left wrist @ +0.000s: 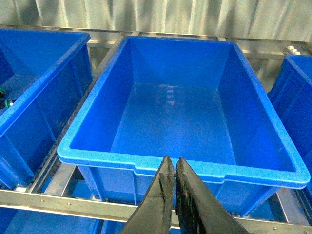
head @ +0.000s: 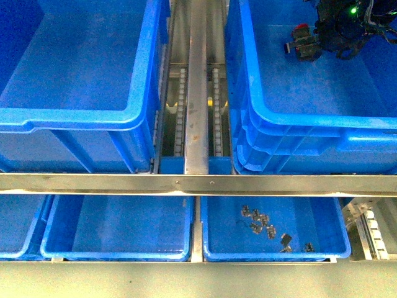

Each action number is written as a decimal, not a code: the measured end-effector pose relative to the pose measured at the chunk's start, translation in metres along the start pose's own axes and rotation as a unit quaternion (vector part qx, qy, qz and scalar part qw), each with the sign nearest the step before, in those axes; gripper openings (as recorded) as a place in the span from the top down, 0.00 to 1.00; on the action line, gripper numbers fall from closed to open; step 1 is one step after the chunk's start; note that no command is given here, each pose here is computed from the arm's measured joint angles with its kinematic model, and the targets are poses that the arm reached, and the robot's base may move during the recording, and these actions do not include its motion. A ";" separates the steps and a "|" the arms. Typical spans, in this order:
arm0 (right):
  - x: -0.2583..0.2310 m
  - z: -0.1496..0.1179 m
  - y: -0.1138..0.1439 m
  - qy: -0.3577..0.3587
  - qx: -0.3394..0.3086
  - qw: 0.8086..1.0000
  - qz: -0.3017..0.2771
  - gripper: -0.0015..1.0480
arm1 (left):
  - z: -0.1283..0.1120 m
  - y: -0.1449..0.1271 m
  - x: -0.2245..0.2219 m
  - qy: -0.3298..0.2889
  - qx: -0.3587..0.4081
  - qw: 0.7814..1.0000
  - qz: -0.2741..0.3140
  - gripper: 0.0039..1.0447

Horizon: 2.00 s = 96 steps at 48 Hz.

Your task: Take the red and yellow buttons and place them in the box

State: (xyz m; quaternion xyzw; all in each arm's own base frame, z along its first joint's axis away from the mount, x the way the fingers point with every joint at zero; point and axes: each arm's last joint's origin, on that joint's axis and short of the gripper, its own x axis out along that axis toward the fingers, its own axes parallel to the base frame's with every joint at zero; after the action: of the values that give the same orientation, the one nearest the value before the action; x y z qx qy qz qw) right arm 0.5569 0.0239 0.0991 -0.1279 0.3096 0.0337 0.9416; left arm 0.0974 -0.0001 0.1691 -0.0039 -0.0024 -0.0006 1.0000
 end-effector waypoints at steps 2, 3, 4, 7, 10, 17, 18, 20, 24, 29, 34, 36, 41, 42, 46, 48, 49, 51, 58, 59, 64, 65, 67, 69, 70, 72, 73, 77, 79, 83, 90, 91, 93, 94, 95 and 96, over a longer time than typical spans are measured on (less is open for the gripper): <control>0.000 0.001 0.001 -0.005 -0.001 1.000 0.000 0.39 | 0.000 0.000 0.000 0.000 0.000 1.000 0.000 0.98; 0.000 0.001 0.001 -0.008 -0.002 1.000 -0.001 0.35 | 0.000 0.000 0.000 0.000 0.000 1.000 0.000 0.98; 0.000 0.001 0.001 -0.009 -0.002 1.000 -0.002 0.34 | 0.000 0.000 0.000 0.000 0.000 1.000 0.000 0.98; 0.000 0.001 0.001 -0.014 -0.003 1.000 -0.002 0.25 | 0.000 0.000 0.000 0.000 0.000 1.000 0.000 0.98; -0.004 0.000 0.000 -0.021 -0.006 1.000 0.005 0.17 | 0.000 0.000 0.000 0.000 0.000 1.000 0.000 0.98; -0.032 -0.002 -0.014 -0.049 -0.016 0.998 0.027 0.07 | 0.000 0.000 0.000 0.000 0.000 1.000 0.000 0.98; -0.040 -0.001 -0.017 -0.056 -0.015 0.998 0.030 0.07 | 0.000 0.000 0.000 0.000 0.000 1.000 0.000 0.98; -0.063 0.002 -0.025 -0.072 -0.014 0.997 0.036 0.07 | 0.000 0.000 0.000 0.000 0.000 1.000 0.000 0.98; -0.124 0.006 -0.042 -0.128 -0.008 0.991 0.048 0.07 | 0.000 0.000 0.000 0.000 0.000 1.000 0.000 0.98; -0.187 -0.008 -0.052 -0.149 0.003 0.986 0.068 0.07 | 0.000 0.000 0.000 0.000 0.000 1.000 0.000 0.98; -0.258 -0.053 -0.053 -0.128 0.043 0.986 0.100 0.07 | 0.000 0.000 0.000 0.000 0.000 1.000 0.000 0.98; -0.281 -0.074 -0.052 -0.113 0.067 0.986 0.100 0.07 | 0.000 0.000 0.000 0.000 0.000 1.000 0.000 0.98; -0.321 -0.115 -0.049 -0.071 0.131 0.985 0.082 0.07 | 0.000 0.000 0.000 0.000 0.000 1.000 0.000 0.98; -0.331 -0.124 -0.047 -0.061 0.148 0.984 0.075 0.07 | 0.000 0.000 0.000 0.000 0.000 1.000 0.000 0.98; -0.356 -0.142 -0.041 -0.058 0.183 0.980 0.060 0.07 | 0.000 0.000 0.000 0.000 0.000 1.000 0.000 0.98; -0.363 -0.142 -0.040 -0.072 0.185 0.979 0.055 0.07 | 0.000 0.000 0.000 0.000 0.000 1.000 0.000 0.98; -0.365 -0.141 -0.040 -0.076 0.185 0.978 0.055 0.07 | 0.000 0.000 0.000 0.000 0.000 1.000 0.000 0.98; -0.368 -0.138 -0.040 -0.092 0.186 0.977 0.050 0.08 | 0.000 0.000 0.000 0.000 0.000 1.000 0.000 0.98; -0.366 -0.153 -0.027 -0.253 0.138 0.957 -0.028 0.30 | 0.000 0.000 0.000 0.000 0.000 1.000 0.000 0.79; -0.368 -0.156 -0.023 -0.275 0.131 0.952 -0.030 0.35 | 0.000 0.000 0.000 0.000 0.000 1.000 0.000 0.74; -0.375 -0.159 -0.015 -0.306 0.123 0.943 -0.037 0.50 | 0.000 0.000 0.000 0.000 0.000 1.000 0.000 0.58; -0.376 -0.160 -0.014 -0.308 0.123 0.943 -0.039 0.53 | 0.000 0.000 0.000 0.000 0.000 1.000 0.000 0.55; -0.378 -0.163 -0.011 -0.310 0.123 0.942 -0.041 0.60 | 0.000 0.000 0.000 0.000 0.000 1.000 0.000 0.48; -0.378 -0.167 -0.008 -0.307 0.125 0.943 -0.041 0.68 | 0.000 0.000 0.000 0.000 0.000 1.000 0.000 0.40; -0.378 -0.169 -0.006 -0.305 0.125 0.943 -0.039 0.72 | 0.000 0.000 0.000 0.000 0.000 1.000 0.000 0.35; -0.379 -0.174 -0.002 -0.303 0.124 0.944 -0.036 0.82 | 0.000 0.000 0.000 0.000 0.000 1.000 0.000 0.26; -0.379 -0.176 0.000 -0.303 0.124 0.944 -0.036 0.87 | 0.000 0.000 0.000 0.000 0.000 1.000 0.000 0.21; -0.382 -0.180 0.004 -0.305 0.124 0.944 -0.037 0.97 | 0.000 0.000 0.000 0.000 0.000 1.000 0.000 0.06; -0.383 -0.182 0.006 -0.305 0.125 0.943 -0.037 0.97 | 0.000 0.000 0.000 0.000 0.001 1.000 0.000 0.06; -0.385 -0.186 0.016 -0.303 0.127 0.943 -0.043 0.97 | 0.000 0.000 0.000 0.000 0.002 1.000 0.000 0.15; -0.389 -0.192 0.021 -0.306 0.125 0.943 -0.037 0.97 | 0.000 0.000 0.000 0.000 0.001 1.000 0.000 0.32; -0.389 -0.193 0.021 -0.306 0.125 0.943 -0.036 0.97 | 0.000 0.000 0.000 0.000 0.000 1.000 0.000 0.29; -0.390 -0.196 0.022 -0.305 0.125 0.943 -0.036 0.97 | 0.000 0.000 0.000 0.000 0.001 1.000 0.000 0.22; -0.389 -0.197 0.022 -0.308 0.125 0.942 -0.036 0.97 | 0.000 0.000 0.000 0.000 0.001 1.000 0.000 0.19; -0.390 -0.197 0.022 -0.312 0.124 0.941 -0.035 0.97 | 0.000 0.000 0.000 0.000 0.001 1.000 0.000 0.14; -0.390 -0.197 0.022 -0.315 0.125 0.940 -0.037 0.97 | 0.000 0.000 0.000 0.000 0.001 1.000 0.000 0.10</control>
State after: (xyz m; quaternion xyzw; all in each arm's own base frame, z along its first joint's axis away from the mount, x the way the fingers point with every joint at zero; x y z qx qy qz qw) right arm 0.1259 -0.0003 0.1722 -0.0035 -0.0062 -0.0017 1.0000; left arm 0.0974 -0.0001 0.1691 -0.0030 -0.0024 -0.0006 1.0000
